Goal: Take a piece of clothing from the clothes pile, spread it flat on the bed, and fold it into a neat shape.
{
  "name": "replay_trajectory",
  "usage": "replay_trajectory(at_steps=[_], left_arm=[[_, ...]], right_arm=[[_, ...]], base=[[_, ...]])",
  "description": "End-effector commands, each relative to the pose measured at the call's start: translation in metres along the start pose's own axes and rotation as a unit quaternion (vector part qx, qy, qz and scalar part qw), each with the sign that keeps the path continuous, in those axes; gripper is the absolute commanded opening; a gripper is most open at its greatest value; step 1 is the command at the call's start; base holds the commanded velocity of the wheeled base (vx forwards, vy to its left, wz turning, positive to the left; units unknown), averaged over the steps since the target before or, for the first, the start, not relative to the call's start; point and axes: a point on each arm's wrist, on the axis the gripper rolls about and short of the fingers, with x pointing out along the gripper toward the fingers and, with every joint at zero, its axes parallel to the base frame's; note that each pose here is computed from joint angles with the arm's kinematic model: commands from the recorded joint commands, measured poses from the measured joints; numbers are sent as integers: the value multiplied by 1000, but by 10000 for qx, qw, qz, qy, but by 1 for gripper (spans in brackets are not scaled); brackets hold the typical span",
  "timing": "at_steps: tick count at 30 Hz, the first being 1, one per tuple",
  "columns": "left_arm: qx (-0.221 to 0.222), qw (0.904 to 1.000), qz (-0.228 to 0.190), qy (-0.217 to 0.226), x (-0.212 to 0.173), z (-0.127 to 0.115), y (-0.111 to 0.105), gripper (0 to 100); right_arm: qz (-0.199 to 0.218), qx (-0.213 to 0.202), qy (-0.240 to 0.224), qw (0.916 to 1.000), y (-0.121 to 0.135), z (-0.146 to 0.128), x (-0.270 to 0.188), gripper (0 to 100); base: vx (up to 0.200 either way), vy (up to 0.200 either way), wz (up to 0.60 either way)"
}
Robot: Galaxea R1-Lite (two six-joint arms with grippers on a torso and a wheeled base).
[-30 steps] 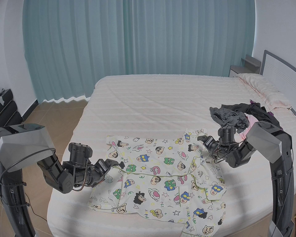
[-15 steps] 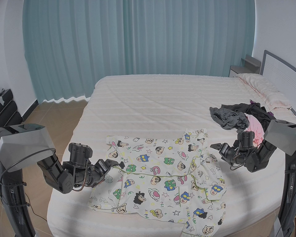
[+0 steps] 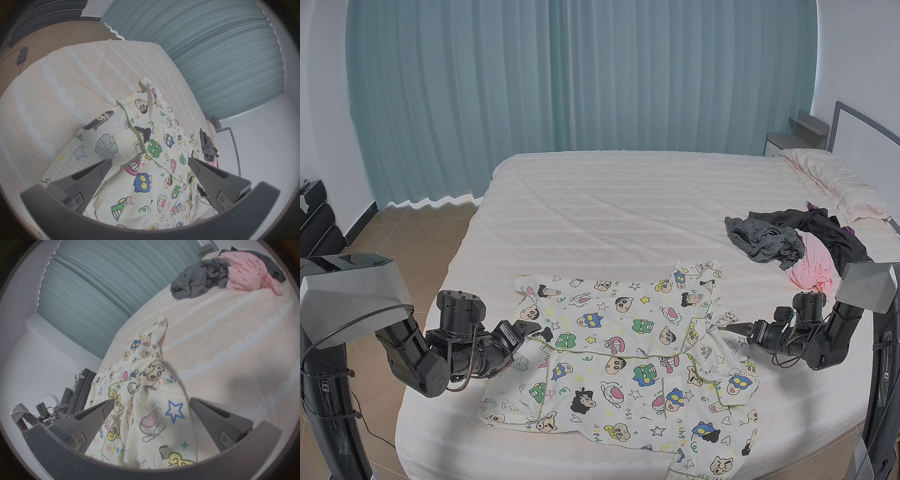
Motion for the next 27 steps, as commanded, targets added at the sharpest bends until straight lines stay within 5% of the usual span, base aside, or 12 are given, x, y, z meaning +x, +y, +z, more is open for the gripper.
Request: replay_trajectory(at_steps=[1, 7, 8, 27], left_arm=[[27, 10000, 59, 66, 3, -5, 4, 100], [27, 10000, 59, 66, 3, -5, 4, 100], [27, 10000, 59, 66, 3, -5, 4, 100], [32, 9999, 71, 74, 3, -6, 4, 100]], right_arm=[[47, 72, 114, 9999, -9, -9, 3, 100], [81, 47, 108, 9999, -9, -9, 6, 100], [81, 47, 108, 9999, -9, -9, 6, 0], [-300, 29, -239, 9993, 0, 4, -31, 0]], base=[[0, 0, 0], [0, 0, 0], [0, 0, 0], [0, 0, 0]])
